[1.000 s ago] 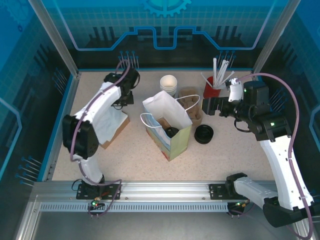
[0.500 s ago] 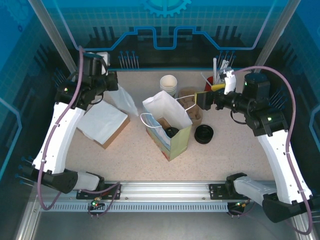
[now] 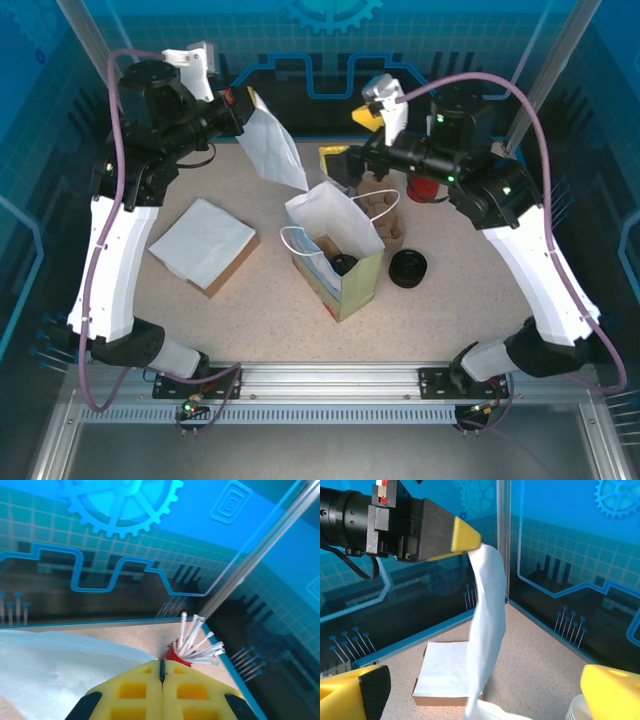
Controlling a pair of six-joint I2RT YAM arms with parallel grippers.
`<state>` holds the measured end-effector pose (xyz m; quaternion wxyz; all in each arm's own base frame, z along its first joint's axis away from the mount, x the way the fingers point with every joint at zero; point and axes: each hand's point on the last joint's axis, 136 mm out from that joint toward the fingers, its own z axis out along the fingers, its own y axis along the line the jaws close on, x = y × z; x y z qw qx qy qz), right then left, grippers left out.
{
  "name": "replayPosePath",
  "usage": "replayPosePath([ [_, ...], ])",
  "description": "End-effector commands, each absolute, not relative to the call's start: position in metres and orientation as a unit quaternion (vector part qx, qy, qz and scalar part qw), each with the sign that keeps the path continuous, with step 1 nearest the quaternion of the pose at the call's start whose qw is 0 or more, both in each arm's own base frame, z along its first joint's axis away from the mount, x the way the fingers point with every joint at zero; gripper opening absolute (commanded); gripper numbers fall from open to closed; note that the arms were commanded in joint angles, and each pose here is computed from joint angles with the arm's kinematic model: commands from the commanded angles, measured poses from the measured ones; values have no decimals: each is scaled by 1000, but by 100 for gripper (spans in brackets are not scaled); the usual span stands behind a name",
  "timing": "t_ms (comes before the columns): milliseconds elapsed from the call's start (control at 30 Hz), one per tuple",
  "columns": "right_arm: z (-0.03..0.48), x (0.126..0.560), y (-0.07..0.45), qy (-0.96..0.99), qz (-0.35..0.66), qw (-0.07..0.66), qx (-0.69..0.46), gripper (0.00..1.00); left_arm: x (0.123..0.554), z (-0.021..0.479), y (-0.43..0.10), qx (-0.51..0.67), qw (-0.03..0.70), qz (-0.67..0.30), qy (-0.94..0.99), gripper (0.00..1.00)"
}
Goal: Pack the takeout coffee
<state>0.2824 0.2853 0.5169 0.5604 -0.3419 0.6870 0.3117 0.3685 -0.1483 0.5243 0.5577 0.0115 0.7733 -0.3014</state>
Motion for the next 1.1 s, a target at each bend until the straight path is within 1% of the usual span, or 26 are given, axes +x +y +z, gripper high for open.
replayPosePath([
  [0, 520, 286, 303, 685, 297, 566, -349, 100, 364, 539, -167, 22, 549, -352, 758, 0],
  [133, 513, 298, 323, 692, 289, 561, -350, 100, 362, 540, -174, 26, 544, -364, 756, 0],
  [300, 500, 323, 333, 704, 253, 564, -351, 100, 360, 542, -177, 28, 542, -370, 754, 0],
  [433, 480, 335, 348, 719, 249, 537, -364, 100, 358, 542, -180, 30, 537, -378, 753, 0],
  [467, 477, 336, 349, 722, 246, 534, -366, 99, 357, 542, -180, 31, 536, -380, 753, 0],
  [500, 472, 339, 351, 726, 243, 529, -366, 96, 357, 543, -181, 31, 537, -380, 752, 0],
  [567, 469, 341, 352, 728, 241, 525, -368, 88, 355, 544, -180, 31, 537, -381, 752, 0],
  [667, 467, 340, 352, 729, 242, 522, -370, 68, 354, 544, -179, 31, 537, -380, 753, 0],
  [800, 462, 342, 351, 735, 235, 516, -372, 39, 351, 547, -179, 34, 540, -382, 749, 0],
  [933, 466, 342, 348, 735, 232, 519, -369, 4, 346, 553, -178, 39, 545, -383, 745, 0],
  [967, 470, 341, 346, 733, 231, 522, -369, 0, 343, 555, -178, 40, 547, -384, 743, 0],
  [1000, 473, 339, 344, 732, 230, 524, -369, 0, 340, 558, -177, 43, 550, -386, 740, 0],
  [1067, 486, 333, 335, 728, 226, 534, -366, 0, 334, 564, -176, 49, 557, -388, 733, 12],
])
